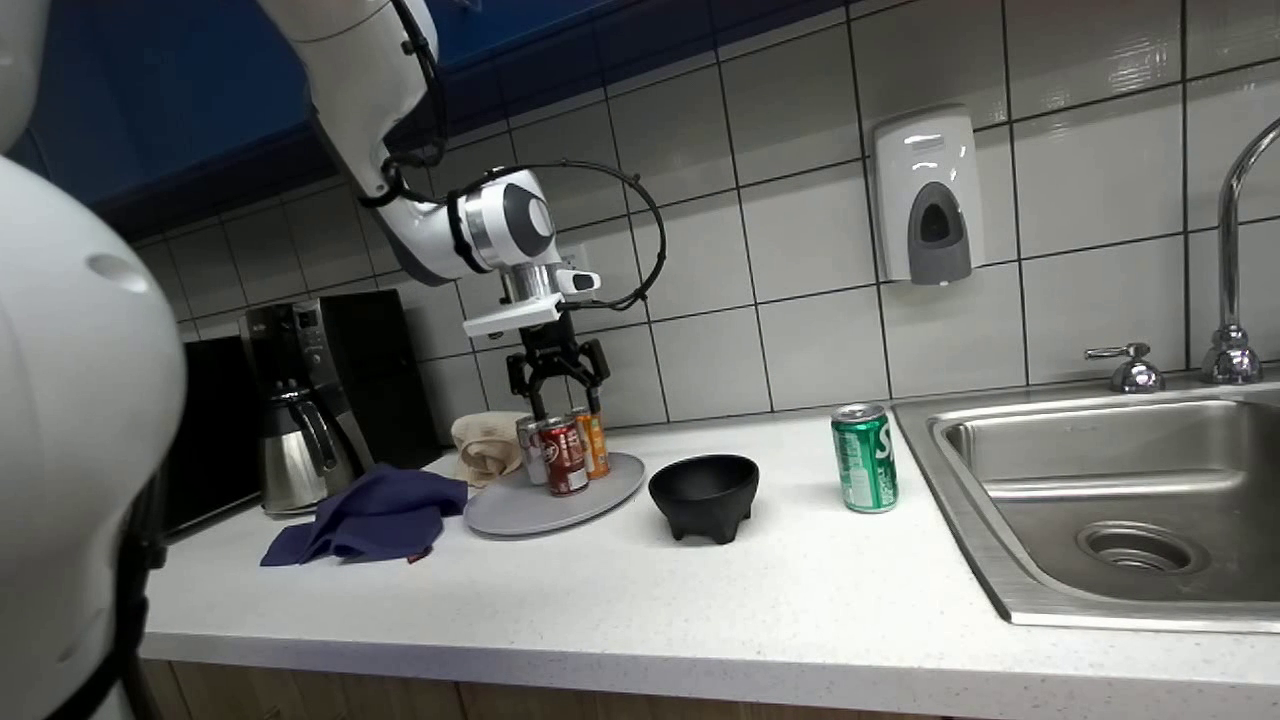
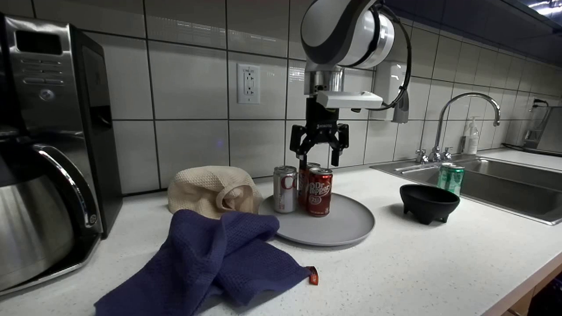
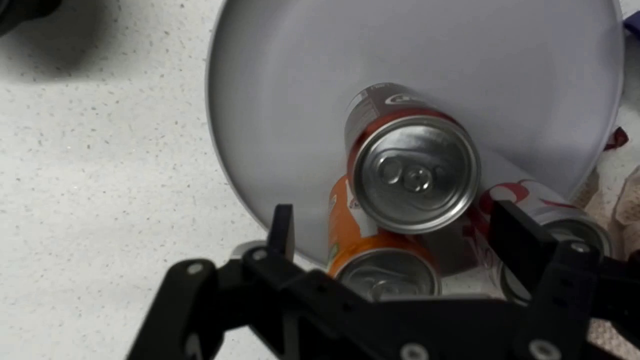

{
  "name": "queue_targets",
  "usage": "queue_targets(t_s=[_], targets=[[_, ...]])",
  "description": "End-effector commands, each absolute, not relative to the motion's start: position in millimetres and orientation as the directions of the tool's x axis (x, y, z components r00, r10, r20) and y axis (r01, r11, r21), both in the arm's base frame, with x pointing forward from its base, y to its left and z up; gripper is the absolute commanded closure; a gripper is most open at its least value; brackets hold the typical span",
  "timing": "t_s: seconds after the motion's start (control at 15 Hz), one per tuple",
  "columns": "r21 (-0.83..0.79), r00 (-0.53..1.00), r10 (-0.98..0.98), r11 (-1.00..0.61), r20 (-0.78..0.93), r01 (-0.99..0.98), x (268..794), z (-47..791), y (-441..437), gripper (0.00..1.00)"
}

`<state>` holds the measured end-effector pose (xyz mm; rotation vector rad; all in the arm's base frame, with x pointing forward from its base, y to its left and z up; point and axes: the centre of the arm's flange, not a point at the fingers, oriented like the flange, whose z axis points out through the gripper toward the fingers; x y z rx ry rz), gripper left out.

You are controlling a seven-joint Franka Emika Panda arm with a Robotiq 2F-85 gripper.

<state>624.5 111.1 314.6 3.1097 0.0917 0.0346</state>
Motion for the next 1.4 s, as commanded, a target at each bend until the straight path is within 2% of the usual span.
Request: queue_targets(t_s=[0.0, 0.67, 1.33], targets=[[0.047, 0.997, 0.027, -0.999, 0.076, 0.023, 620.1, 340.7, 87.8, 0.00], [0.060, 0.981, -0.155, -0.985, 0.115, -0.163, 612.2, 374.3, -10.0, 0.00], [0.054, 0.936, -0.334, -0.938, 0.109, -0.341, 556.6, 380.1, -76.9, 0.00]])
